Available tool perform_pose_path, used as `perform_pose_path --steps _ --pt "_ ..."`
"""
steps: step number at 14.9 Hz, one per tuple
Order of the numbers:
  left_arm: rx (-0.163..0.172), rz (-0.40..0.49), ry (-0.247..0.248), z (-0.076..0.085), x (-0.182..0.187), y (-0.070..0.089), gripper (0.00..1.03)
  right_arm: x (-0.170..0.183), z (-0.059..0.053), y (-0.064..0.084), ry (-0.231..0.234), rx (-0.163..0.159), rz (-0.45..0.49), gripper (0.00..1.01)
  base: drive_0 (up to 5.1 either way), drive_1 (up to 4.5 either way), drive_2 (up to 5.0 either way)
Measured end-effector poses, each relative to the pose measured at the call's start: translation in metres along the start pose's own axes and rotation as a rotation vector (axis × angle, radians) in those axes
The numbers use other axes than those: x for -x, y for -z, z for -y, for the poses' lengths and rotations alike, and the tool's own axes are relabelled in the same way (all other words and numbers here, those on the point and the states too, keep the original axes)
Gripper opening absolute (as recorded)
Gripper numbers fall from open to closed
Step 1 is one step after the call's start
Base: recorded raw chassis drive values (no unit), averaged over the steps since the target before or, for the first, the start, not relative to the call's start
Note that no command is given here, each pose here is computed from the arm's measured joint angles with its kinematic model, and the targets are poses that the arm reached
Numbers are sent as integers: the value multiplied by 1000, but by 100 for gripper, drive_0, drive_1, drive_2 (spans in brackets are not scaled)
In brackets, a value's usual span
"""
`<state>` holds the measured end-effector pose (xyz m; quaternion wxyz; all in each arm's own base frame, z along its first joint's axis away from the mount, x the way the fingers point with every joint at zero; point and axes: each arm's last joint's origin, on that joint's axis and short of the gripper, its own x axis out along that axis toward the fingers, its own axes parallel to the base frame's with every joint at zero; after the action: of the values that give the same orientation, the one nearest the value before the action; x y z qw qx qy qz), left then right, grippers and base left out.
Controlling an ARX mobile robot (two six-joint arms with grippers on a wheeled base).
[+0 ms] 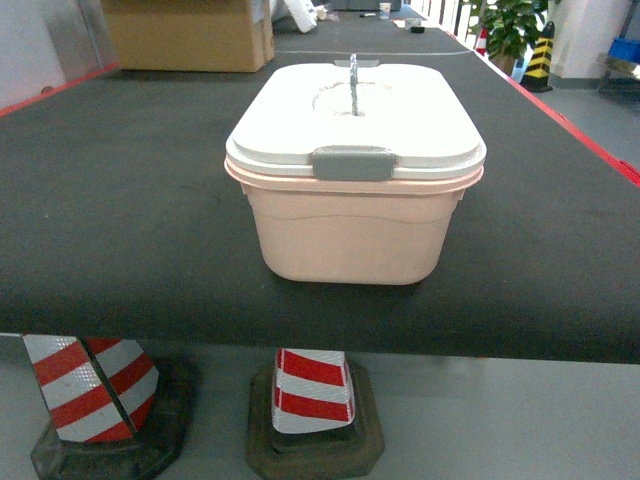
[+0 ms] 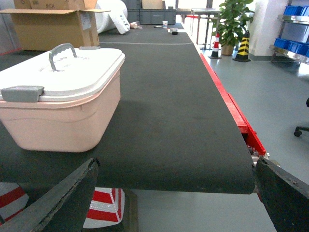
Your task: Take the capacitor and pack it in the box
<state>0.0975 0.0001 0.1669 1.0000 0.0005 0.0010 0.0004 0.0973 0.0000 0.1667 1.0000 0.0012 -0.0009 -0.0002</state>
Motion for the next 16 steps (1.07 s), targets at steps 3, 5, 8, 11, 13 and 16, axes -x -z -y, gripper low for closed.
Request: perform_pose_path --steps 3,5,8,11,13,16 --pt "0 0 0 0 0 0 98 0 0 0 0 0 0 98 0 0 0" --pt "0 0 0 0 0 0 98 0 0 0 0 0 0 98 0 0 0" --pt "0 0 0 0 0 0 98 0 0 0 0 0 0 98 0 0 0" --pt "0 0 0 0 0 0 98 0 0 0 0 0 0 98 0 0 0" --pt "0 0 0 0 0 0 98 0 0 0 0 0 0 98 0 0 0" --pt "0 0 0 0 0 0 98 0 0 0 0 0 0 98 0 0 0"
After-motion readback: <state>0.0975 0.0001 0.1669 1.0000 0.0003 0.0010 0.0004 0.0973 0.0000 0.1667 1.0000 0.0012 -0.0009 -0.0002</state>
